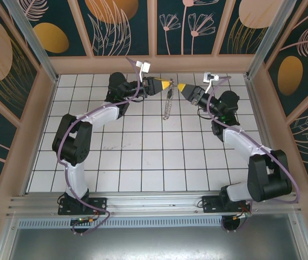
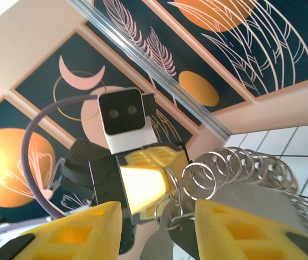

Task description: Put the keys on the keyring

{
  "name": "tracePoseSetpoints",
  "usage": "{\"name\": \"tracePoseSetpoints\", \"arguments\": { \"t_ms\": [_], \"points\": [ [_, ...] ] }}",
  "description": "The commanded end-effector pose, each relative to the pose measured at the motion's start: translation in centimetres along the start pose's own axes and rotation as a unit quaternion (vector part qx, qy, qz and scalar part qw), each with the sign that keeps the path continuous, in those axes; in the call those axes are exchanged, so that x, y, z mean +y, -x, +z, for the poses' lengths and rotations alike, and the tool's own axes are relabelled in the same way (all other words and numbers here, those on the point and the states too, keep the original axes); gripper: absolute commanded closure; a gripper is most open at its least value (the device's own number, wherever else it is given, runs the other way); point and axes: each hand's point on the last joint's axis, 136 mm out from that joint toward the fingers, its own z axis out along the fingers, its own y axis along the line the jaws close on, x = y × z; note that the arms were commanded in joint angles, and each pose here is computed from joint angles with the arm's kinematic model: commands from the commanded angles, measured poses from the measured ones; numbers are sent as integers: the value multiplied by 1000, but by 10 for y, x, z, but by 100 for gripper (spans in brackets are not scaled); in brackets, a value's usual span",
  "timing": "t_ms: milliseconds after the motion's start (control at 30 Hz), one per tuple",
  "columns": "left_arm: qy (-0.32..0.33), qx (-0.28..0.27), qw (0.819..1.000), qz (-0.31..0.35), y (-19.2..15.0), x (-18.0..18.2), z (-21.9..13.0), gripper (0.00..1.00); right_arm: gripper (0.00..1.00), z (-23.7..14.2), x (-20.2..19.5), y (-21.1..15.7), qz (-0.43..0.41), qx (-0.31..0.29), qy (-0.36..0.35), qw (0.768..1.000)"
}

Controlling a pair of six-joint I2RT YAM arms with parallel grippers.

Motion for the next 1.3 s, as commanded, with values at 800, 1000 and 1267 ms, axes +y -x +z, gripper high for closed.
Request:
{"name": "tracePoseSetpoints", "arguments": {
  "t_ms": [800, 1000, 1267],
  "points": [
    [-32, -29, 999, 11, 10, -20, -2, 100, 72, 32, 28, 13, 18, -12, 79, 997],
    [-32, -28, 999, 11, 10, -20, -2, 100, 69, 34, 22, 9, 23, -9, 76, 997],
    [-31, -30, 999, 10, 10, -19, -2, 100, 79, 36, 20, 4, 26, -2, 77, 997]
  ]
}}
